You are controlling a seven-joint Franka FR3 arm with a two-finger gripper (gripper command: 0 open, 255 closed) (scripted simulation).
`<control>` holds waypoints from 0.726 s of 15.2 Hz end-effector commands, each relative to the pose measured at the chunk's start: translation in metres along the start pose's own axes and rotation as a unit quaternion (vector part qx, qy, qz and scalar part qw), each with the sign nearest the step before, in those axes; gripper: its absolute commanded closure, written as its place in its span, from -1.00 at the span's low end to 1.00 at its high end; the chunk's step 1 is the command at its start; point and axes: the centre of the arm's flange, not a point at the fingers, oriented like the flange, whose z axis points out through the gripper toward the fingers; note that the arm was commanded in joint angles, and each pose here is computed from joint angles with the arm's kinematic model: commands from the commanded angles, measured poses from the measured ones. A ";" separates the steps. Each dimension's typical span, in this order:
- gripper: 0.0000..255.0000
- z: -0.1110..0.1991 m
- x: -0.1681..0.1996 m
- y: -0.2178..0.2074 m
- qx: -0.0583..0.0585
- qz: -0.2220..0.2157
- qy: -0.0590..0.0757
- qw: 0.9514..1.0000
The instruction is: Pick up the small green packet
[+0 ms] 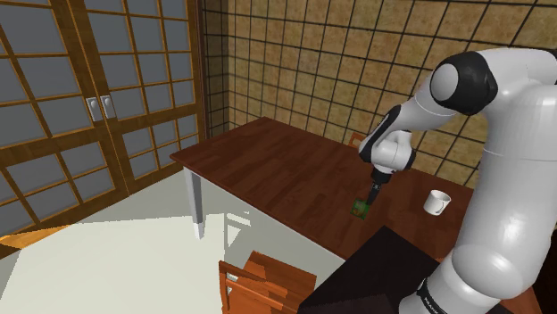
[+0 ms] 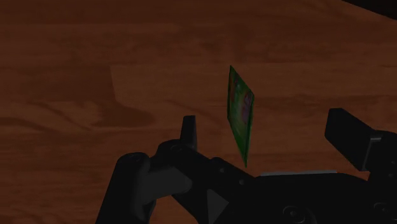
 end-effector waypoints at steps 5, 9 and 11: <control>-1.00 0.025 -0.001 0.001 0.000 0.000 0.001 1.000; 1.00 0.025 -0.002 0.001 0.000 0.000 0.001 1.000; 1.00 0.025 -0.002 0.001 0.000 0.000 0.001 1.000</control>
